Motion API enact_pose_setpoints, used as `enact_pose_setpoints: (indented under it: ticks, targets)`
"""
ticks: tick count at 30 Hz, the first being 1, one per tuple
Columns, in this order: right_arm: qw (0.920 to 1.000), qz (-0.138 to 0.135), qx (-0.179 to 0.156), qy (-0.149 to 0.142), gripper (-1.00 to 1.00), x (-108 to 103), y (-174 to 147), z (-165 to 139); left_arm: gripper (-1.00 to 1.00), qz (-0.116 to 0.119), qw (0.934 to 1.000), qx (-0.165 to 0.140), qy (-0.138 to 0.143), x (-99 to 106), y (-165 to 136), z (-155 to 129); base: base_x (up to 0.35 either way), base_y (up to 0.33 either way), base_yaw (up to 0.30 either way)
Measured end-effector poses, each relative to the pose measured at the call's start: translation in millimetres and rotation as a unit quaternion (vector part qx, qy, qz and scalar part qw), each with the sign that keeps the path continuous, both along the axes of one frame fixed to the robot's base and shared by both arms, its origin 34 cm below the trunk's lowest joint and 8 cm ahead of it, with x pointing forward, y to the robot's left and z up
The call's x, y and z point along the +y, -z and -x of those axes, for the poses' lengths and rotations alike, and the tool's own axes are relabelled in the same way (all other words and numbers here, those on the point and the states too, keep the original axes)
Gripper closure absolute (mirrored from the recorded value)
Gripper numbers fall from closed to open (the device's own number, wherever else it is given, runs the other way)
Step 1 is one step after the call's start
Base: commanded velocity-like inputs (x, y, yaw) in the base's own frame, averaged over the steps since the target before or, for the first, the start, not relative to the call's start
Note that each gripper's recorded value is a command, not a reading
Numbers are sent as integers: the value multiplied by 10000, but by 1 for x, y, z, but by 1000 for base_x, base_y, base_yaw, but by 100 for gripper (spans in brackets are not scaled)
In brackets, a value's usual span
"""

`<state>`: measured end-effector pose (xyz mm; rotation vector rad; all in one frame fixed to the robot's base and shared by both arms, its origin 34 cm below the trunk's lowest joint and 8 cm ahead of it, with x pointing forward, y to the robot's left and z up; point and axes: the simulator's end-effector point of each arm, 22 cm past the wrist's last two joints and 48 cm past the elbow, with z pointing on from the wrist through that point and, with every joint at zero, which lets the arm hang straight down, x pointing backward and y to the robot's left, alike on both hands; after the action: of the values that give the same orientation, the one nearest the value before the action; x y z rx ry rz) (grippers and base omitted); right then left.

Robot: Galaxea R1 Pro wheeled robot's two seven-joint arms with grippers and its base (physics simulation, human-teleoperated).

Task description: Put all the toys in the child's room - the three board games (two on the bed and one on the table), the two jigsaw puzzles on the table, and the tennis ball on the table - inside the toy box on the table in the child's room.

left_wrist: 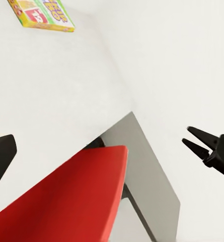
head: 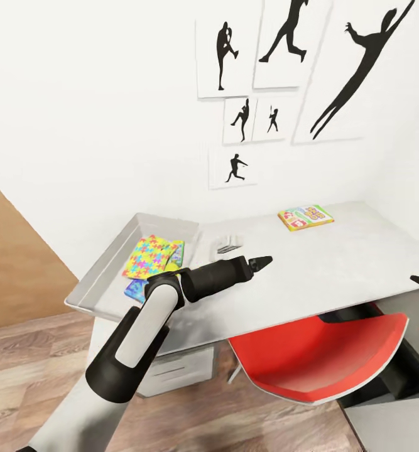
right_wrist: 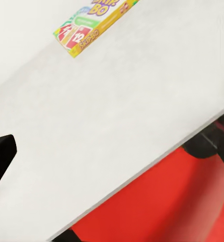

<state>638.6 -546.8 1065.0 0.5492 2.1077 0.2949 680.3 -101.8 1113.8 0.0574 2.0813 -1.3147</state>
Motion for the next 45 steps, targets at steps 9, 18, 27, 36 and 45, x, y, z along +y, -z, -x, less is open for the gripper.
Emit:
enact_pose_setpoints:
  ticks: [9, 18, 27, 36, 45]
  targets:
    - [10000, -3, 6, -3, -100, 0, 1, 0, -100, -16, 10000, 1, -11, 1, 1, 0, 76, -136, -277]
    - [10000, -52, 4, -3, -100, 2, 3, 0, -100, -28, 10000, 5, -23, 2, 2, -1, 22, -39, -121]
    - [10000, -63, 24, -38, -100, 6, 6, 0, -100, -31, 10000, 12, -44, 4, 3, -2, 4, -7, -23]
    - [9997, -70, 126, -180, -100, 18, 14, -3, -100, 62, 9987, 182, -464, 39, 11, -23, 1, -2, -69]
    - [9996, -76, 162, -238, -100, 22, 17, -4, -100, 194, 9874, 480, -1498, 131, 27, -69, 0, 0, -225]
